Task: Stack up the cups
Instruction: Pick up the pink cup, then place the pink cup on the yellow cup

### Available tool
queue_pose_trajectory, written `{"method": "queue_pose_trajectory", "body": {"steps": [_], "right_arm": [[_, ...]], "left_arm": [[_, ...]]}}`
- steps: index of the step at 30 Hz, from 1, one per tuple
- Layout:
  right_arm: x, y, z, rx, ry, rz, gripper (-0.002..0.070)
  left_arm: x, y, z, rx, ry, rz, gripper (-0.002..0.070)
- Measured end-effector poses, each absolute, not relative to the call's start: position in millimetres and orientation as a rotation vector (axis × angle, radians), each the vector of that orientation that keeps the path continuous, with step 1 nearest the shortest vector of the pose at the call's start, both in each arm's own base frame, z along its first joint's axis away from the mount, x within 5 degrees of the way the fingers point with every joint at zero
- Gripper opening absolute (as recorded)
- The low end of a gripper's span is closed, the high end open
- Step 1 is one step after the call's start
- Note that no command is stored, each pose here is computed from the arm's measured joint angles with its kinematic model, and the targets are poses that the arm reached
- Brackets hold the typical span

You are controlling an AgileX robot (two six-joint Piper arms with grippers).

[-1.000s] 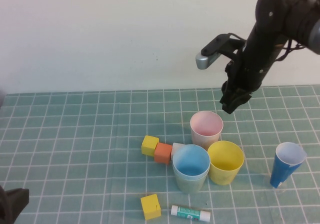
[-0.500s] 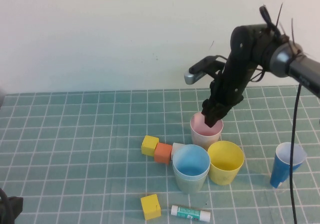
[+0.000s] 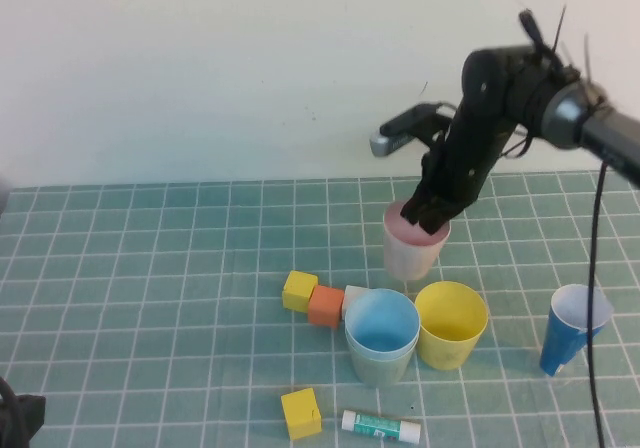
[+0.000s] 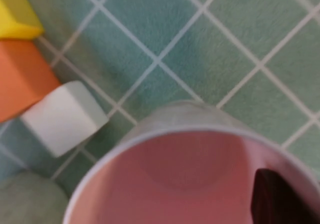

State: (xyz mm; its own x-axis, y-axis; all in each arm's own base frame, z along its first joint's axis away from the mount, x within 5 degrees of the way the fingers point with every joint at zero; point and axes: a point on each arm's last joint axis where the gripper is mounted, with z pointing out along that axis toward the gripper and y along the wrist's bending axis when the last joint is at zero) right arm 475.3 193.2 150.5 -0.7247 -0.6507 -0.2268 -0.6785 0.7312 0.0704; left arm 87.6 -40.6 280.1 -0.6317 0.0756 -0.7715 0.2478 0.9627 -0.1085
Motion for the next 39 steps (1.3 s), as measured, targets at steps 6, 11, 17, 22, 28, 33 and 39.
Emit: {"method": "queue_pose_trajectory", "body": {"steps": [6,11,17,22,28,33,39], "right_arm": [[453,185,251,-1.137,2.586,0.197,0.002],[413,171,313,-1.141,2.508,0.196,0.002],[373,160,290,-1.208,2.649,0.226,0.002],[373,161,252,-1.21,2.716,0.244,0.002],[385,166,220,-1.164,2.729,0.257,0.002],[392,169,195,-1.12,2.785,0.265,0.0038],[395,170,183,-1.103,2.807,0.263,0.0231]], "left_arm": [[88,-40,280,0.226,2.252,-0.256,0.0001],[88,-40,280,0.234,2.25,-0.25,0.0],[88,-40,280,0.247,2.245,-0.238,0.0],[89,-39,281,0.26,2.234,-0.216,0.0],[89,-39,281,0.264,2.231,-0.209,0.0],[89,-39,281,0.264,2.231,-0.209,0.0],[89,-39,281,0.264,2.231,-0.209,0.0]]}}
